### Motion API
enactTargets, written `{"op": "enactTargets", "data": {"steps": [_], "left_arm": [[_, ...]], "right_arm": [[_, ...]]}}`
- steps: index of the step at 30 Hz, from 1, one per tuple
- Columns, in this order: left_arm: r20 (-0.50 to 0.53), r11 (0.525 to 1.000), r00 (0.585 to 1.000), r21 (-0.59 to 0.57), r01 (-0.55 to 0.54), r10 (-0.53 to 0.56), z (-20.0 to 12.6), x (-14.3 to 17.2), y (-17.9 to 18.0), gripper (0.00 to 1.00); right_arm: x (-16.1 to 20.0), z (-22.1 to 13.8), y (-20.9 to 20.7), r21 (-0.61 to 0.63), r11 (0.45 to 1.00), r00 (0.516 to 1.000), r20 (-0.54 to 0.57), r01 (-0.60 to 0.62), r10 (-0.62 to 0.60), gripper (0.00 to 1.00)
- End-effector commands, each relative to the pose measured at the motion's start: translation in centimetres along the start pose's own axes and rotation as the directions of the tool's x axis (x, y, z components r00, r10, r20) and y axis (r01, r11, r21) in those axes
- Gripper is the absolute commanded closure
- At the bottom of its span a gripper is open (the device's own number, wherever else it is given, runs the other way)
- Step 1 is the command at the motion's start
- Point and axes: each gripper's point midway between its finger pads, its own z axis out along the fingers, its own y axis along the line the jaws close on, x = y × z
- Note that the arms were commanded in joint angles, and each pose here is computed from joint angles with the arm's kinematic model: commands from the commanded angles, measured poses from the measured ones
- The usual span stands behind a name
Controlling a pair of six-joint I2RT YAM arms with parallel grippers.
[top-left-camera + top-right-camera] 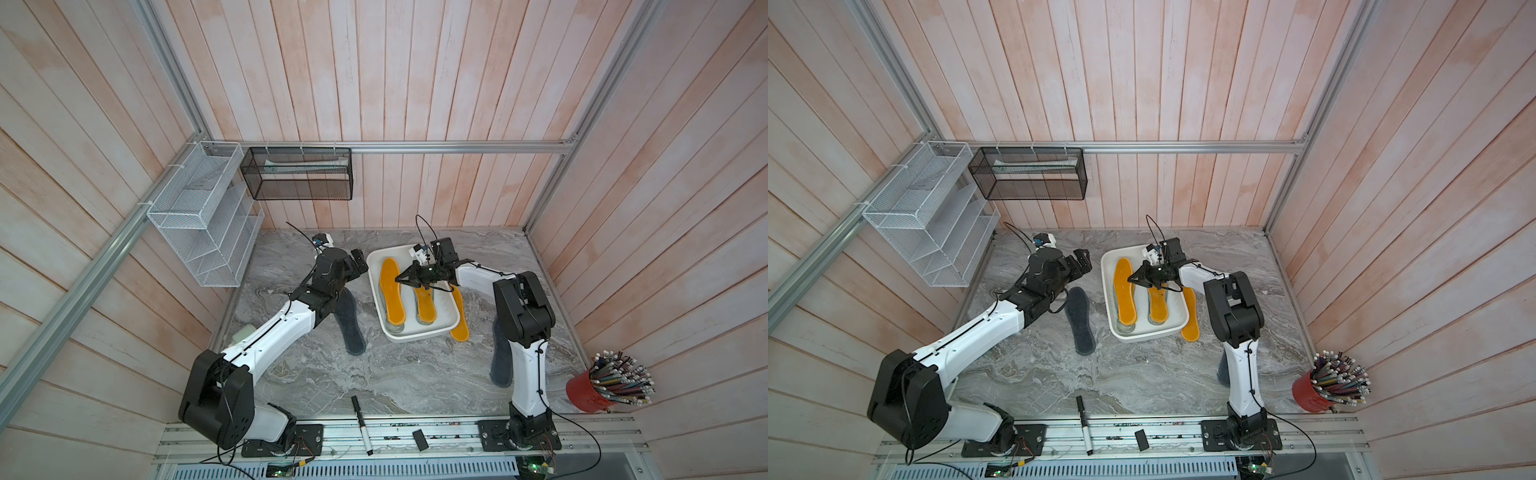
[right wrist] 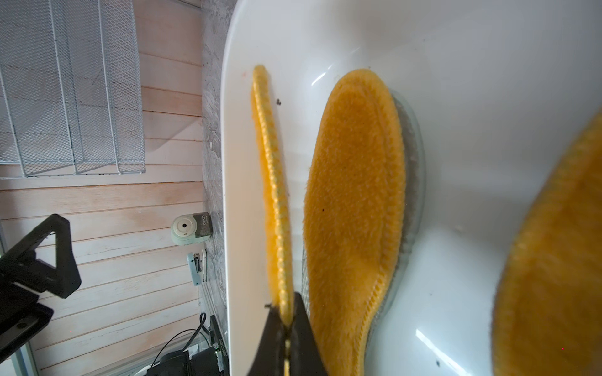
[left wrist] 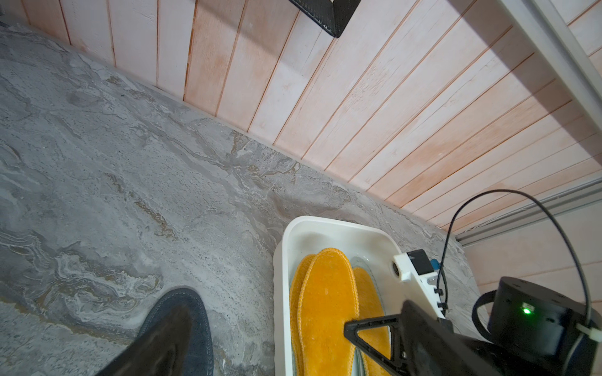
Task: Put the insoles into the storage box
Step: Place the insole in the storage box.
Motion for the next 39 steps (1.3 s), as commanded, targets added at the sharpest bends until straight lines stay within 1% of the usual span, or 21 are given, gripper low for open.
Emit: {"op": "enactTargets", "data": {"steps": [1, 17, 19, 21, 26, 33, 39], "left_arm": [[0.001, 1.000, 1.000, -0.002, 0.006, -0.006, 0.4, 0.2, 0.3, 0.00], [-0.015, 1.000, 1.000, -0.003, 0.012, -0.012, 0.8, 0.7, 0.4, 0.00], [-0.017, 1.000, 1.000, -0.006, 0.014, -0.014, 0.9, 0.8, 0.5, 0.00], [-0.020, 1.000, 1.000, -0.005, 0.013, -0.013, 0.9, 0.8, 0.5, 0.00], [-0.017, 1.000, 1.000, -0.005, 0.014, -0.014, 1.0, 0.7, 0.5, 0.00], [-0.023, 1.000, 1.000, 0.000, 0.014, -0.014, 1.1, 0.9, 0.4, 0.00], [-0.023, 1.000, 1.000, 0.000, 0.016, -0.016, 1.1, 0.9, 0.4, 0.00]], "right_arm": [[0.2, 0.6, -1.1, 0.033, 0.999, 1.000, -0.019, 0.002, -0.001, 1.00], [0.4, 1.2, -3.3, 0.110, 0.994, 0.999, -0.040, -0.015, 0.020, 1.00], [0.3, 1.2, -3.3, 0.114, 0.993, 0.999, -0.040, -0.016, 0.021, 0.99], [0.2, 1.2, -3.3, 0.118, 0.993, 0.999, -0.039, -0.014, 0.019, 0.95], [0.0, 1.0, -3.2, 0.140, 0.990, 0.999, -0.034, -0.006, 0.011, 0.80], [-0.2, 0.7, -3.2, 0.162, 0.987, 1.000, -0.031, 0.004, 0.001, 0.69], [-0.8, -0.3, -2.9, 0.218, 0.975, 0.999, -0.010, 0.033, -0.032, 0.57]]}}
